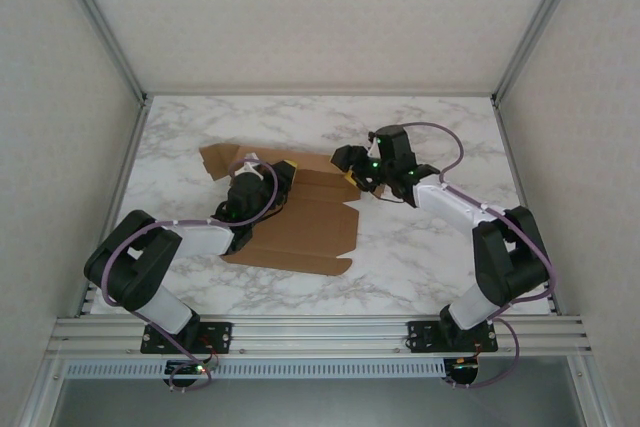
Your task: Fold the paper box
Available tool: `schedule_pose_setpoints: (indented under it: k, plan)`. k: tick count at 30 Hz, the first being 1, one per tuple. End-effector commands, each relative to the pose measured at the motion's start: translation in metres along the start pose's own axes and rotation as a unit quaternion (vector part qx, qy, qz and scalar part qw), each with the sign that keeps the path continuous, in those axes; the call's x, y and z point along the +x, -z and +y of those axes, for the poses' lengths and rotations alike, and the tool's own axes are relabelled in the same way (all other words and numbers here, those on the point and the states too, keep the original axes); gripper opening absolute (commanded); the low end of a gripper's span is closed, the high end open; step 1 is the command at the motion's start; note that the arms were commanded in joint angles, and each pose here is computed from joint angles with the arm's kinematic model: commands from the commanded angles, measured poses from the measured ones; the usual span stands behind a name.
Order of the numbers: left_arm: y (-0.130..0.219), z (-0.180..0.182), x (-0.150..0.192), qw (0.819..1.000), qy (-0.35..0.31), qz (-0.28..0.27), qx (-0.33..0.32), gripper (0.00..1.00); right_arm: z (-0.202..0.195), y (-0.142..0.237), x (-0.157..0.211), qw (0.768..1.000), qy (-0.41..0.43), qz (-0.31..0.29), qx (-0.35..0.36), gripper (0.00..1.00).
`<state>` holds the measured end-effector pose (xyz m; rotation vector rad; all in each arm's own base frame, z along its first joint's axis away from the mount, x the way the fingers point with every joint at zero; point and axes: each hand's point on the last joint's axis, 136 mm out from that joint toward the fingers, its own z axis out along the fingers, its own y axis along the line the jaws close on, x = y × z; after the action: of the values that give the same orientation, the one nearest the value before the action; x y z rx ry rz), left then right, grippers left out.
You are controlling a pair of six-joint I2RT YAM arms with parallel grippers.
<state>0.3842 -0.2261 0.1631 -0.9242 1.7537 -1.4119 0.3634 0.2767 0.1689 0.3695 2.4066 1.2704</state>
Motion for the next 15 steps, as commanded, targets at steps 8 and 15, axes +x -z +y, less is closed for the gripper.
schedule_pose_setpoints:
  k: [8, 15]
  plan:
    - [0.001, 0.011, 0.007, 1.000, 0.005, 0.007, -0.027, 0.00, 0.050, -0.010, -0.007, 0.993, -0.009, -0.014, -0.114, 0.47]
    - [0.001, 0.013, 0.007, 0.999, 0.014, 0.005, -0.028, 0.00, 0.042, -0.016, -0.010, 0.992, -0.027, -0.012, -0.122, 0.33]
